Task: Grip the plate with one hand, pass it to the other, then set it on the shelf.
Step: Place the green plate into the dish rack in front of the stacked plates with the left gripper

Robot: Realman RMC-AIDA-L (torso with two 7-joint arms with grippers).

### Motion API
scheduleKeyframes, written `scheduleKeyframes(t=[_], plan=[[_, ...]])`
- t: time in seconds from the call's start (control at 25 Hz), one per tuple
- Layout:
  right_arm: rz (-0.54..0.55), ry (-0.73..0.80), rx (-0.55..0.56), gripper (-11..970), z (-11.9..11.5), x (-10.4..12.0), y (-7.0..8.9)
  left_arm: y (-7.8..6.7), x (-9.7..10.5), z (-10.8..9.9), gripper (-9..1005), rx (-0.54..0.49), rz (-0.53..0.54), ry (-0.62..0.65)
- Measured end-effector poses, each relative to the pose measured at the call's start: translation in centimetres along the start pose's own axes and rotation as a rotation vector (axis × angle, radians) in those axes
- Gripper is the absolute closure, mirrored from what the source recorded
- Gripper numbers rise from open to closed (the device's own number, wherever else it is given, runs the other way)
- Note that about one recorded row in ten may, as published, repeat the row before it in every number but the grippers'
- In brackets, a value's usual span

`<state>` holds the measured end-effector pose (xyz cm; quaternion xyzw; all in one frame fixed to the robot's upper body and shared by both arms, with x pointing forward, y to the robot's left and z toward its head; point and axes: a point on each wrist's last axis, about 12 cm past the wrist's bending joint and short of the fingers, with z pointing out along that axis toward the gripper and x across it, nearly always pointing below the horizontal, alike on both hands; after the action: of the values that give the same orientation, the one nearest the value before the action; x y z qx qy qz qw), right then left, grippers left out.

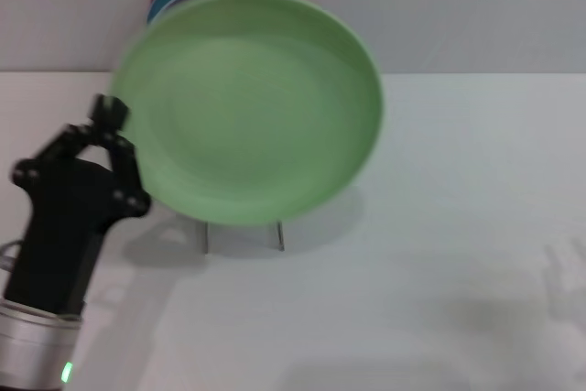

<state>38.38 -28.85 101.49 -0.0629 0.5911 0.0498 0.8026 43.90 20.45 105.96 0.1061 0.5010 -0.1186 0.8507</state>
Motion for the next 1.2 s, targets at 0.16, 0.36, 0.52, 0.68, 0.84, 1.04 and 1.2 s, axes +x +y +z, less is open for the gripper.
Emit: scheduleKeyframes(t=[0.16, 0.36, 0.52, 0.68, 0.84, 1.04, 1.2], plan=[[0.013, 0.021, 0.005, 625, 0.2, 0.3, -0.9, 1.5, -0.2, 0.3, 953, -0.010, 0.068, -0.058], [0.005, 0.031, 0.021, 625, 0.5, 0.4, -1.5, 2.6, 0.0, 0.5, 950, 0.022, 0.188, -0.084], [-0.011, 0.050, 0.045, 625, 0.5, 0.6, -2.1, 2.9, 0.2, 0.6, 948, 0.042, 0.310, -0.086], [-0.020, 0.068, 0.068, 625, 0.6, 0.8, -2.5, 3.3, 0.3, 1.0, 945, 0.060, 0.411, -0.098], [-0.028, 0.092, 0.082, 625, 0.6, 1.1, -2.8, 3.6, 0.4, 1.5, 942, 0.117, 0.495, -0.120], [-0.036, 0.113, 0.118, 624, 0.4, 1.3, -3.2, 4.6, 0.4, 1.9, 939, 0.199, 0.559, -0.154], [-0.040, 0.130, 0.127, 624, 0.4, 1.5, -3.3, 5.2, 0.6, 2.6, 937, 0.233, 0.604, -0.161]])
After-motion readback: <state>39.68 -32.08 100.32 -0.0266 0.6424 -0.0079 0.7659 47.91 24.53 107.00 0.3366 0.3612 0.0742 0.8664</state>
